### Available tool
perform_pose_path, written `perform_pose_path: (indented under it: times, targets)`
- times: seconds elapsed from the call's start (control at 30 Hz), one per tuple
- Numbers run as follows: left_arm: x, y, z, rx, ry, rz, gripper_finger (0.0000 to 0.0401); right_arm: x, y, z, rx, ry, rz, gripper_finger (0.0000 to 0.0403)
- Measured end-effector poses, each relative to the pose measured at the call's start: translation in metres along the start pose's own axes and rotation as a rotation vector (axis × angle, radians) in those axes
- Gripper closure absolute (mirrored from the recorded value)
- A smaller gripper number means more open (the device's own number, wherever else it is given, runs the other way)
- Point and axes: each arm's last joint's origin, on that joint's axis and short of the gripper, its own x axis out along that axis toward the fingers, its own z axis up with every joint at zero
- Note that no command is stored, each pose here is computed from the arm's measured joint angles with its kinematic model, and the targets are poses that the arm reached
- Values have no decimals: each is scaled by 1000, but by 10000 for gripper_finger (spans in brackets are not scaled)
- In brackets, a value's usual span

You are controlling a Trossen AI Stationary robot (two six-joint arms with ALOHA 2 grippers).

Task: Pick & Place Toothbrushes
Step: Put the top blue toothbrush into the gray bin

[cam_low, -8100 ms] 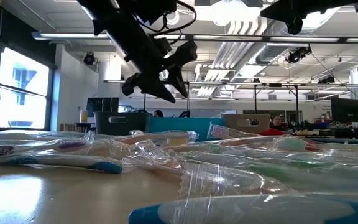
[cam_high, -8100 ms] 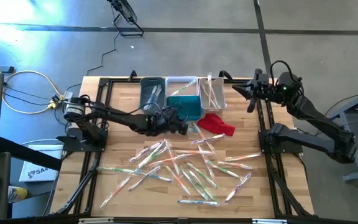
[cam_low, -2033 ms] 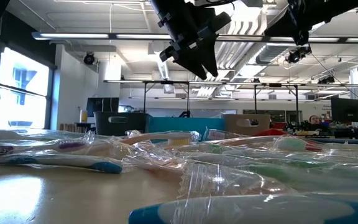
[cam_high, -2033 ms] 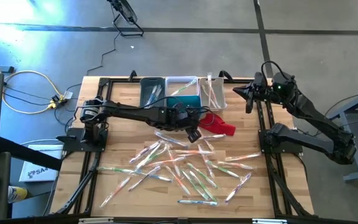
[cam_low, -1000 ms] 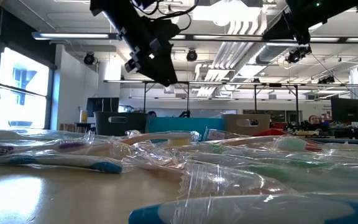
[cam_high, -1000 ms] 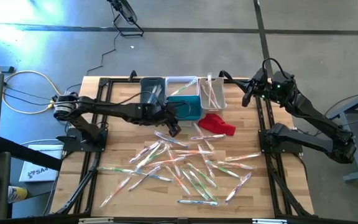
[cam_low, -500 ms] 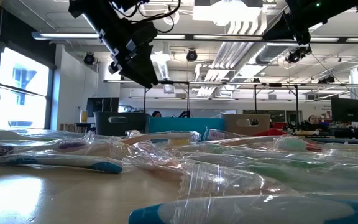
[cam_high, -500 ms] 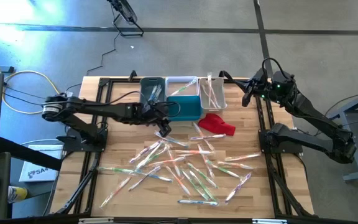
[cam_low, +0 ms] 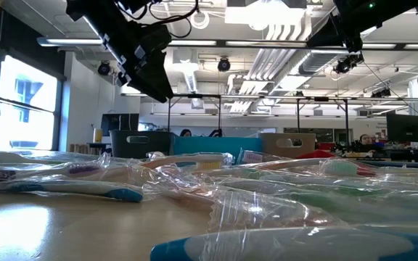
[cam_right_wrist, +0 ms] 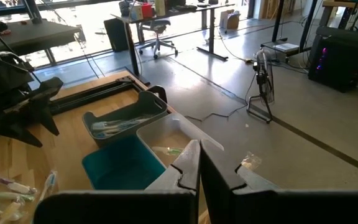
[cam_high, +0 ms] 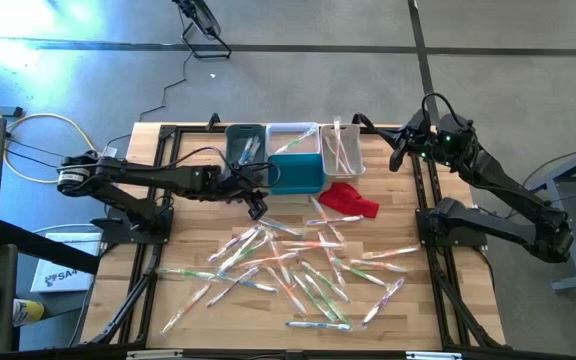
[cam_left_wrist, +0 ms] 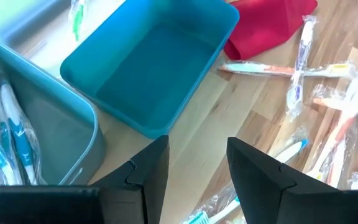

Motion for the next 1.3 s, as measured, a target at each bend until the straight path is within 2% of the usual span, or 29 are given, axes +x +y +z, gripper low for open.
perform_pose_path:
  times: [0.2,0.5,0.97,1.03,1.17,1.3]
  targets:
    - [0,0,2,-15,-35,24,242,0,0,0,0,0,0,398]
    - [0,-1,7,4,-80,14,242,0,0,0,-1,0,0,398]
    - [-1,-5,15,-33,-161,-22,242,0,0,0,-10,0,0,398]
    - [-1,-6,17,-14,-179,-31,242,0,0,0,-12,0,0,398]
    - [-3,-10,22,80,-209,-117,242,0,0,0,-21,0,0,398]
    - [2,-13,22,136,-178,-141,242,0,0,0,-65,0,0,398]
